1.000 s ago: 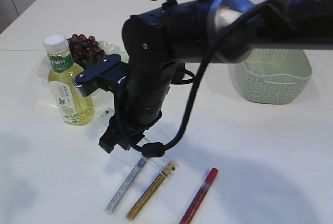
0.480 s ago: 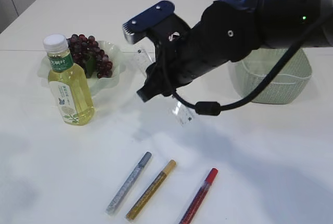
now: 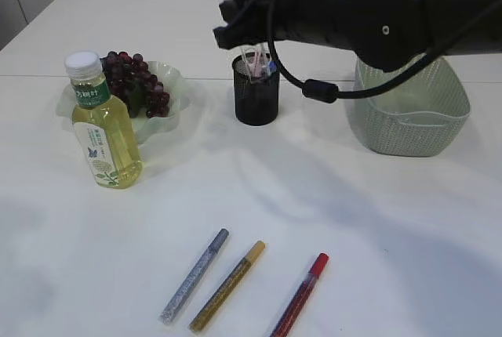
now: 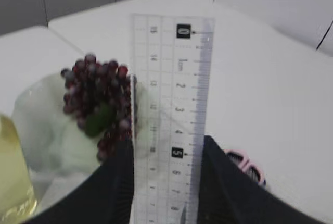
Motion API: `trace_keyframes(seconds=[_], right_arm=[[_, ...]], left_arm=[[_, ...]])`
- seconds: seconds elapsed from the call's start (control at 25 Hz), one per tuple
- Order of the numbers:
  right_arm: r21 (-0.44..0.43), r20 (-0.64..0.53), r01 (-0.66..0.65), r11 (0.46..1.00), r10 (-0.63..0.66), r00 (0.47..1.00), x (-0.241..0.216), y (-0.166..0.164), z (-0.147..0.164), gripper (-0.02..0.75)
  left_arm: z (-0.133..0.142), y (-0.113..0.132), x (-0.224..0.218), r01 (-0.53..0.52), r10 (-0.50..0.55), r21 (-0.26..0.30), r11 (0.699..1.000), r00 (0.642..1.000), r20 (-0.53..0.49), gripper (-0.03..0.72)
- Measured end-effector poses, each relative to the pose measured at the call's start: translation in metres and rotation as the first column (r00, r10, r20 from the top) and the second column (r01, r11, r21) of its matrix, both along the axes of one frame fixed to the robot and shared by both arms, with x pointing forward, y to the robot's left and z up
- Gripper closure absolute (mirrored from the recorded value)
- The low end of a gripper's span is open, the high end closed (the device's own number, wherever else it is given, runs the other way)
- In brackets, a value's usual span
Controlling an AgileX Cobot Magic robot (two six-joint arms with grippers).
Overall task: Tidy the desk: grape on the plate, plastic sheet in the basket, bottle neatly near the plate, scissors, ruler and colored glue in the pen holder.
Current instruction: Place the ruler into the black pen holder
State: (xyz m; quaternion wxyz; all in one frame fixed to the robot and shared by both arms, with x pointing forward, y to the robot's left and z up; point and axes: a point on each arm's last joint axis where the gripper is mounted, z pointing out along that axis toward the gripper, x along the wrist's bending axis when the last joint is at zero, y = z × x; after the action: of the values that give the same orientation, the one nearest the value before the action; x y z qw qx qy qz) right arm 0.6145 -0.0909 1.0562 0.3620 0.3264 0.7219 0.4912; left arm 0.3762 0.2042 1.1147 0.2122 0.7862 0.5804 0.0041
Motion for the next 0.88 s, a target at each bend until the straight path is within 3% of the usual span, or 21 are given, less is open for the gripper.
trace_keyframes(seconds=[0.12, 0.28, 0.56, 0.88], right_arm=[[0.082, 0.095, 0.013, 0.997, -0.021, 0.995, 0.005, -0.003, 0.009, 0.457], [0.149, 0.139, 0.047, 0.988, -0.067, 0.988, 0.021, -0.006, 0.004, 0.457], [0.150, 0.170, 0.084, 0.985, -0.110, 0.979, 0.058, 0.001, -0.016, 0.457], [0.217, 0.151, 0.157, 0.964, -0.192, 0.970, 0.097, -0.001, -0.036, 0.457]], left_arm=[[0.000, 0.001, 0.001, -0.001, 0.001, 0.016, 1.000, 1.000, 0.009, 0.368], [0.000, 0.003, 0.002, -0.003, 0.003, 0.035, 0.999, 1.000, 0.021, 0.374], [-0.001, 0.007, 0.004, -0.009, 0.005, 0.075, 0.997, 0.999, 0.051, 0.380], [-0.001, 0.009, 0.006, -0.014, 0.006, 0.100, 0.995, 0.997, 0.073, 0.388]])
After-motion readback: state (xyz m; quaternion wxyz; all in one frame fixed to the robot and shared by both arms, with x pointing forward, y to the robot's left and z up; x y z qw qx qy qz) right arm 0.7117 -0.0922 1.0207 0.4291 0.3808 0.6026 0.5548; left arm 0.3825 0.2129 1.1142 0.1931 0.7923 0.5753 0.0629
